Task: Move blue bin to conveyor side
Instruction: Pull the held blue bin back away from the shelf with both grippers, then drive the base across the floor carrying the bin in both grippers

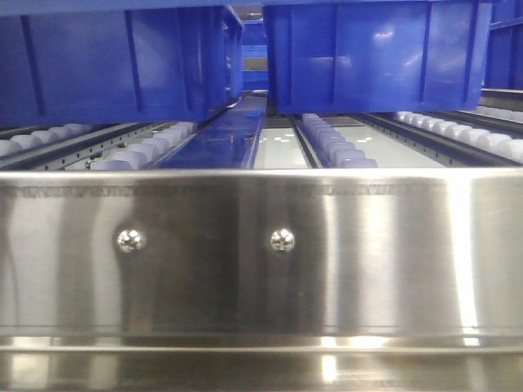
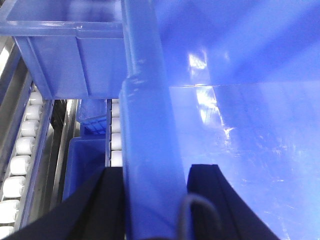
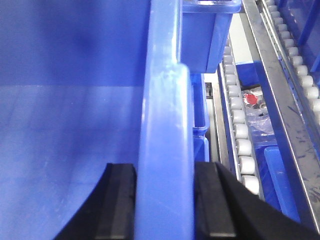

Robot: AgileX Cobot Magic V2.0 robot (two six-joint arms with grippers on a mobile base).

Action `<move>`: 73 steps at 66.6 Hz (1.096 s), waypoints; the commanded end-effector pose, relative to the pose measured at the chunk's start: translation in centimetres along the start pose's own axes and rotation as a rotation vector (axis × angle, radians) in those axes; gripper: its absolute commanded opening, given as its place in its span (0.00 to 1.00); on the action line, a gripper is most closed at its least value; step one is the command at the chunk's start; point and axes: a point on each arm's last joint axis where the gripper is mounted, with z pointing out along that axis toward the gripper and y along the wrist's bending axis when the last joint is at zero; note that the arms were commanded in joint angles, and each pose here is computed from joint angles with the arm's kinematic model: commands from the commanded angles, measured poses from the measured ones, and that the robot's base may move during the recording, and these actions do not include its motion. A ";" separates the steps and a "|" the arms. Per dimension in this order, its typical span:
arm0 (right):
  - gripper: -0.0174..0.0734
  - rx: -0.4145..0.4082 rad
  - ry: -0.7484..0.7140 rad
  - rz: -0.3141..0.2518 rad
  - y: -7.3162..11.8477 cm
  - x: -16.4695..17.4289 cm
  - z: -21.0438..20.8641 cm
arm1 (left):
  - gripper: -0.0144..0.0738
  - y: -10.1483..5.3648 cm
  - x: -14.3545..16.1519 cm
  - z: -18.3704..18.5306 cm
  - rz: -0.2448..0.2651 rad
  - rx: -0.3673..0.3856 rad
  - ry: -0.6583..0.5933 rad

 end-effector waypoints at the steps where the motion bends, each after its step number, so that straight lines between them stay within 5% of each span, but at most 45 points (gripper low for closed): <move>1: 0.11 -0.018 -0.153 -0.019 -0.1 -1.2 -1.4 | 0.15 -0.4 -1.1 -1.5 0.005 0.052 -0.141; 73: 0.11 -0.018 -0.153 -0.019 -0.1 -1.2 -1.4 | 0.15 -0.4 -1.1 -1.6 0.005 0.052 -0.143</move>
